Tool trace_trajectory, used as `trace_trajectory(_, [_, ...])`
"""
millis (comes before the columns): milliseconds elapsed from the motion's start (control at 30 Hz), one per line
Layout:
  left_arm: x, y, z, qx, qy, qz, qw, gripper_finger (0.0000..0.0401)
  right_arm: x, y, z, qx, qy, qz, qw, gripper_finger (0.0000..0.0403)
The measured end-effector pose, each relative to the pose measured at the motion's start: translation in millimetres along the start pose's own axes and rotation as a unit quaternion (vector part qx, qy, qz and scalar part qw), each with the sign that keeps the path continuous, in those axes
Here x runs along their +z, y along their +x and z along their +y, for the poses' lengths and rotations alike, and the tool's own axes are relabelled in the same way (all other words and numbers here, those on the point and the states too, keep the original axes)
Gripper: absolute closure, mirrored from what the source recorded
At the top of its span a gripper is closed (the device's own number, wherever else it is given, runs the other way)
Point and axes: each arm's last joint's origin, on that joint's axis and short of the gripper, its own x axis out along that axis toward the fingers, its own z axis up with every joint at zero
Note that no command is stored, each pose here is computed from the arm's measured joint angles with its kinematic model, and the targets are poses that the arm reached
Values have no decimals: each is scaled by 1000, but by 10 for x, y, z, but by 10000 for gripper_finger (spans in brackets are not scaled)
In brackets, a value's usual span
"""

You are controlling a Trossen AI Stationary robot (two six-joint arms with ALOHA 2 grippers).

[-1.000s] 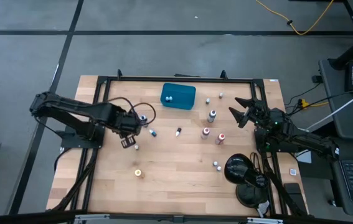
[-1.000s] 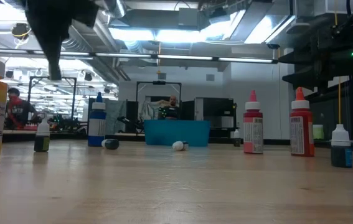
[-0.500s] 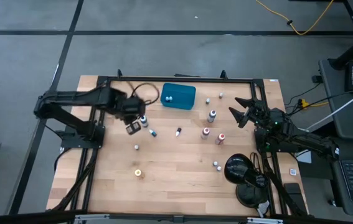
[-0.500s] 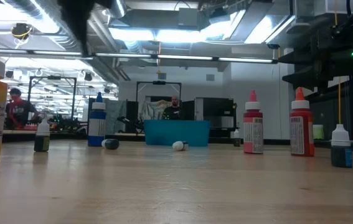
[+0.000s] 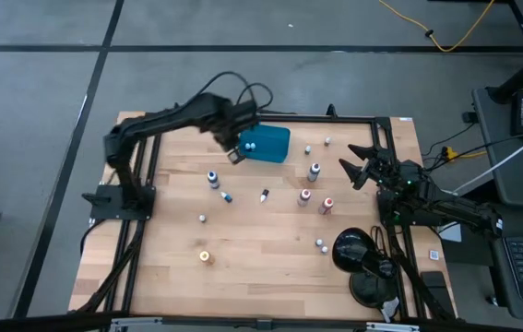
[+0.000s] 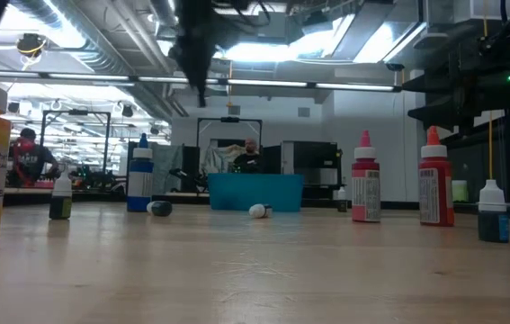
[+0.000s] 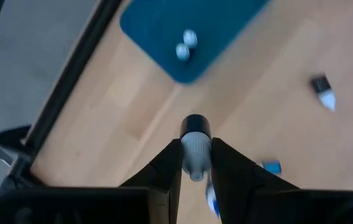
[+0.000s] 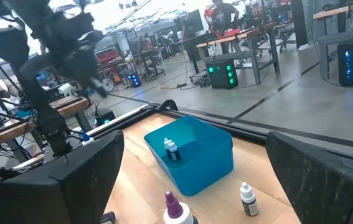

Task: Pick & Place food coloring
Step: Put the small black food coloring bottle into the blue bin

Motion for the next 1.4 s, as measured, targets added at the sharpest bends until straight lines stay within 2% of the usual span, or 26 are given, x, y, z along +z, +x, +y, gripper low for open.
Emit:
trace_trajectory(233, [488, 346, 124, 7, -13, 6, 1000, 333, 0, 0, 0, 0, 0, 0, 1000, 11])
trace_trajectory(467, [724, 842, 174, -9, -19, 36, 999, 333, 0, 0, 0, 0, 0, 0, 1000, 11])
trace_trajectory(800, [821, 1274, 171, 2, -8, 59, 998, 333, 0, 0, 0, 0, 0, 0, 1000, 11])
trace_trajectory(933, [846, 1391, 162, 24, -2, 59, 998, 333, 0, 0, 0, 0, 0, 0, 1000, 11])
trace_trajectory(1200, [862, 1603, 167, 24, -3, 77, 997, 333, 0, 0, 0, 0, 0, 0, 1000, 11])
trace_trajectory(1400, [850, 1752, 138, -1, -12, 86, 996, 333, 0, 0, 0, 0, 0, 0, 1000, 11])
